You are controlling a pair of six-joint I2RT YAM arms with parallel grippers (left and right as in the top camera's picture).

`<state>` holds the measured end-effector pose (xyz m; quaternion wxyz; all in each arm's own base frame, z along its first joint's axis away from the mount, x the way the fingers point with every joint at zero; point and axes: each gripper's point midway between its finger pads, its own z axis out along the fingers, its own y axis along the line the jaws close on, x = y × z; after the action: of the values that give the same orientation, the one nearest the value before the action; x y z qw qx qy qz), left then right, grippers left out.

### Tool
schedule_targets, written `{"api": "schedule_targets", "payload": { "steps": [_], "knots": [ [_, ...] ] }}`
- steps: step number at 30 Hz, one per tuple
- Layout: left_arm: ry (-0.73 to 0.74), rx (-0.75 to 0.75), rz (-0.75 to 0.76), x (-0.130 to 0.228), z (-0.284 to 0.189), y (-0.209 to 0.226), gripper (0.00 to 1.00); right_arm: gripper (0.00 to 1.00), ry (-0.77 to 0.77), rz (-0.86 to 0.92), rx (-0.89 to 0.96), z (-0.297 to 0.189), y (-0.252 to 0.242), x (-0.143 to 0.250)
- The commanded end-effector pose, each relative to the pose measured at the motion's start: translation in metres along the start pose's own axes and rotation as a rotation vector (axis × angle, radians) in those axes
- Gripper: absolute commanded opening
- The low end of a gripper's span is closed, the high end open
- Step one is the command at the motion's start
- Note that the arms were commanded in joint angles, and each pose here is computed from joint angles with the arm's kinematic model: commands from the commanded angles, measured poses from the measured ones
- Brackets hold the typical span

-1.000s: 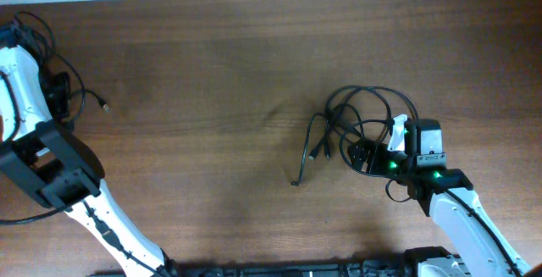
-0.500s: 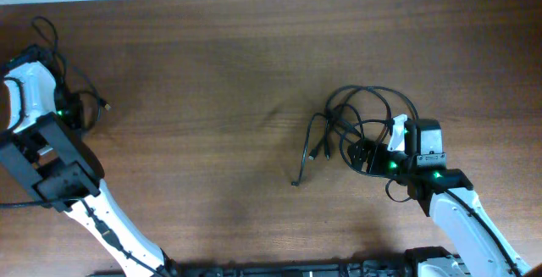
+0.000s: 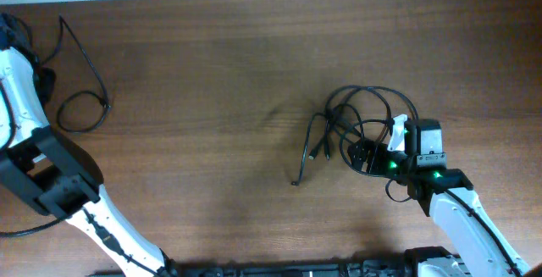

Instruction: Untangle cables

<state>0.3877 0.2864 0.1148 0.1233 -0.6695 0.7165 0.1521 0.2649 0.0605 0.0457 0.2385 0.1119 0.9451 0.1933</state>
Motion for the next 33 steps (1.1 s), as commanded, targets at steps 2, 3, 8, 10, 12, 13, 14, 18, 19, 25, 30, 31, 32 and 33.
{"api": "schedule_targets", "payload": {
  "steps": [2, 3, 8, 10, 12, 13, 14, 18, 19, 25, 30, 31, 32, 33],
  "knots": [
    [0.141, -0.066, 0.058, 0.042, 0.043, 0.011, 0.71, 0.99, 0.000, -0.002, -0.002, 0.000, 0.000, -0.001],
    [0.136, -0.089, 0.063, 0.043, 0.052, 0.015, 0.72, 0.99, 0.000, -0.002, -0.002, 0.000, 0.000, -0.001],
    [0.166, -0.147, 0.073, 0.058, 0.086, 0.026, 0.71, 0.99, 0.000, -0.002, -0.002, 0.000, 0.000, -0.001],
    [0.171, -0.153, 0.075, 0.061, 0.093, 0.027, 0.71, 0.99, 0.000, -0.002, -0.002, 0.000, 0.000, -0.001],
    [0.155, -0.153, 0.073, 0.061, 0.100, 0.027, 0.72, 0.99, 0.000, -0.002, -0.002, 0.000, 0.000, -0.001],
    [0.147, -0.153, 0.072, 0.061, 0.102, 0.027, 0.72, 0.99, 0.000, -0.002, -0.002, 0.000, 0.000, -0.001],
    [0.145, -0.150, 0.071, 0.062, 0.104, 0.026, 0.72, 0.99, 0.000, -0.002, -0.002, 0.000, 0.000, -0.001],
    [0.141, -0.144, 0.068, 0.067, 0.115, 0.027, 0.27, 0.99, 0.000, -0.002, -0.002, 0.000, 0.000, -0.001],
    [0.135, -0.135, 0.064, 0.066, 0.116, 0.025, 0.12, 0.99, 0.000, -0.002, -0.002, 0.000, 0.000, -0.001],
    [0.077, -0.079, 0.094, 0.044, 0.112, 0.011, 0.00, 0.99, 0.000, -0.002, -0.002, 0.000, 0.000, -0.001],
    [-0.027, 0.035, 0.266, -0.003, 0.075, -0.020, 0.00, 0.99, 0.000, -0.002, -0.002, 0.000, 0.000, -0.001],
    [-0.060, 0.064, 0.307, -0.015, 0.063, -0.027, 0.00, 0.99, 0.000, -0.002, -0.002, 0.000, 0.000, -0.001],
    [-0.093, 0.082, 0.334, -0.026, 0.052, -0.032, 0.00, 0.99, 0.000, -0.002, -0.002, 0.000, 0.000, -0.001],
    [-0.144, 0.091, 0.340, -0.041, 0.038, -0.036, 0.00, 0.99, 0.000, -0.002, -0.002, 0.000, 0.000, -0.001]
  ]
}}
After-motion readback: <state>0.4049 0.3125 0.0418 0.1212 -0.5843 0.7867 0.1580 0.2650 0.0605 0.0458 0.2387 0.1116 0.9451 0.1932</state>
